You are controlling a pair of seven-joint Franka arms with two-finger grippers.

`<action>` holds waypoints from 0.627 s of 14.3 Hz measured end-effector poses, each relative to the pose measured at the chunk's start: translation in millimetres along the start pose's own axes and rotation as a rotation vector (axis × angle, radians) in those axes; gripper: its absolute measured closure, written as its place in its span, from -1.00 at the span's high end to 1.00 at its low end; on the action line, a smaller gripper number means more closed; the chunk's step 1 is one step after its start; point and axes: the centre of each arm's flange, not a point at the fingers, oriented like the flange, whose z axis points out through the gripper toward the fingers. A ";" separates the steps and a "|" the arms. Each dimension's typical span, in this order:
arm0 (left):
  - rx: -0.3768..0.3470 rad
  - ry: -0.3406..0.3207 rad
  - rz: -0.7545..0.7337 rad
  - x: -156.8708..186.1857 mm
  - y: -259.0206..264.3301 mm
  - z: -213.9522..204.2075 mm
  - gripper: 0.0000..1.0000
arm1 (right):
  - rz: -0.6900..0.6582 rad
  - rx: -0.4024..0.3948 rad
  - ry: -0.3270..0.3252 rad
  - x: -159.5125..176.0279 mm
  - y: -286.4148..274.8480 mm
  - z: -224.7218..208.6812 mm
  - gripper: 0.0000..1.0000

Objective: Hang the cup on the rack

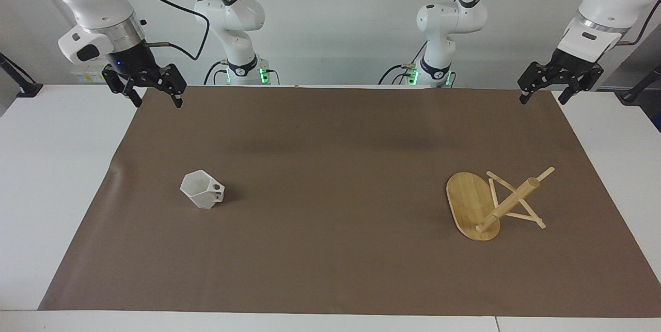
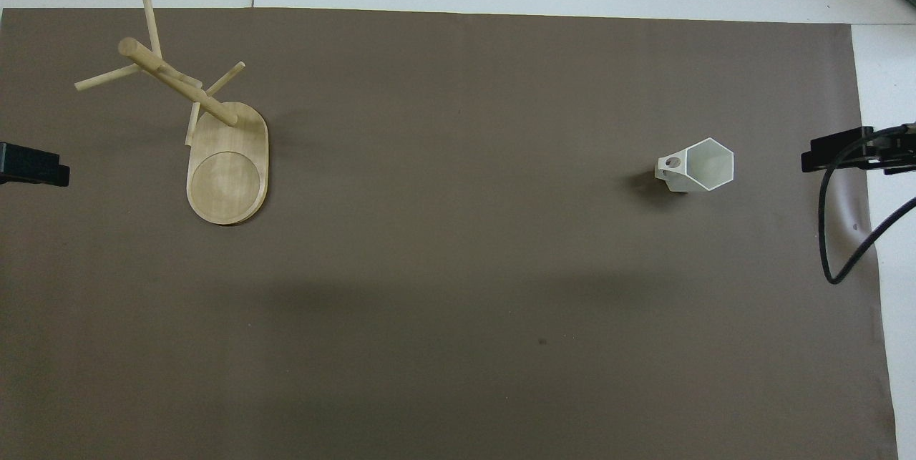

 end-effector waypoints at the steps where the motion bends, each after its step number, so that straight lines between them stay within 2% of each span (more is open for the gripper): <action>1: 0.000 0.000 0.000 0.0 0.2 0.1 1.00 | 0.000 0.000 0.000 0.0 0.2 0.0 1.00; 9: -0.002 -0.005 0.022 0.4 12.3 1.8 1.00 | 0.004 0.000 0.000 0.0 1.9 0.0 1.00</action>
